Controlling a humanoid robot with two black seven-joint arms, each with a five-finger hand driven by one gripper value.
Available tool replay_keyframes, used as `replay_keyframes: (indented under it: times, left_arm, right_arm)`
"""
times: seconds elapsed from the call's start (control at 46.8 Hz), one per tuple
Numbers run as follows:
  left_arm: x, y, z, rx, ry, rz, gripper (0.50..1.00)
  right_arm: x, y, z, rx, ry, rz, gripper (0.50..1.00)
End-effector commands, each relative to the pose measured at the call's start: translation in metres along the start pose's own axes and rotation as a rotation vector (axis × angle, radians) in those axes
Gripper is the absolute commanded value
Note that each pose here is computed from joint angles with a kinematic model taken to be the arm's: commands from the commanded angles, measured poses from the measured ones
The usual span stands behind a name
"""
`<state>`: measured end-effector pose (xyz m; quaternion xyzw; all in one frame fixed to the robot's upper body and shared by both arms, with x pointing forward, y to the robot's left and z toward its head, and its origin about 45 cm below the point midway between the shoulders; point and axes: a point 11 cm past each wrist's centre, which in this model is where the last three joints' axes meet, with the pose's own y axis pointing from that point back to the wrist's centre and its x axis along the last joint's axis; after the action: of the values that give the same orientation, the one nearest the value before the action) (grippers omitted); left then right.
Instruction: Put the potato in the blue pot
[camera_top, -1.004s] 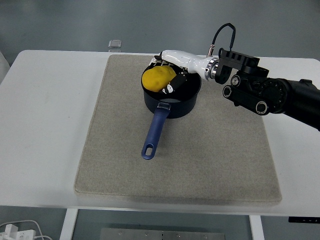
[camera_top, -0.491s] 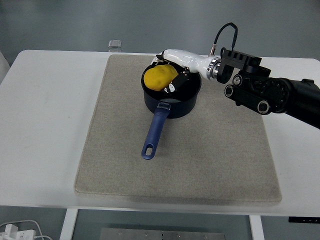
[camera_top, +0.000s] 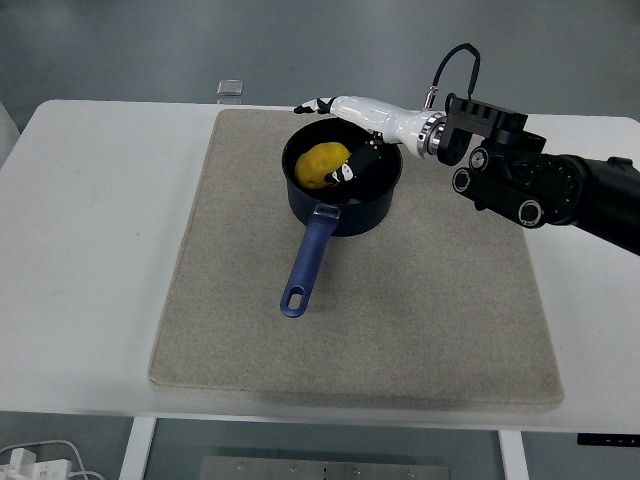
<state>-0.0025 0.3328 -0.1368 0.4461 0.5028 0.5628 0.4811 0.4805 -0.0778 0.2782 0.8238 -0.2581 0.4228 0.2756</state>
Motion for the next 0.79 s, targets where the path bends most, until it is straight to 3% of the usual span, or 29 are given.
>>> replay_keyframes:
  times: [0.0,0.214,0.299,0.363,0.491,0.769]
  left_arm:
    - [0.000,0.000,0.000,0.000,0.001,0.000,1.000]
    - [0.000,0.000,0.000,0.000,-0.001,0.000,1.000]
    - [0.000,0.000,0.000,0.000,-0.001,0.000,1.000]
    - [0.000,0.000,0.000,-0.001,0.001,0.000,1.000]
    - [0.000,0.000,0.000,0.000,0.001,0.000,1.000]
    - [0.000,0.000,0.000,0.000,-0.001,0.000,1.000]
  right_arm:
    - [0.004,0.002,0.003,-0.005,-0.003,0.016,0.932]
    - [0.042,0.013,0.010,-0.008,-0.192,0.154,0.934]
    - [0.059,0.024,0.023,-0.028,-0.303,0.231,0.932]
    - [0.068,0.033,0.040,-0.072,-0.425,0.296,0.932]
    - [0.072,0.056,0.081,-0.169,-0.711,0.423,0.932]
    - [0.059,0.092,0.146,-0.320,-1.047,0.609,0.934]
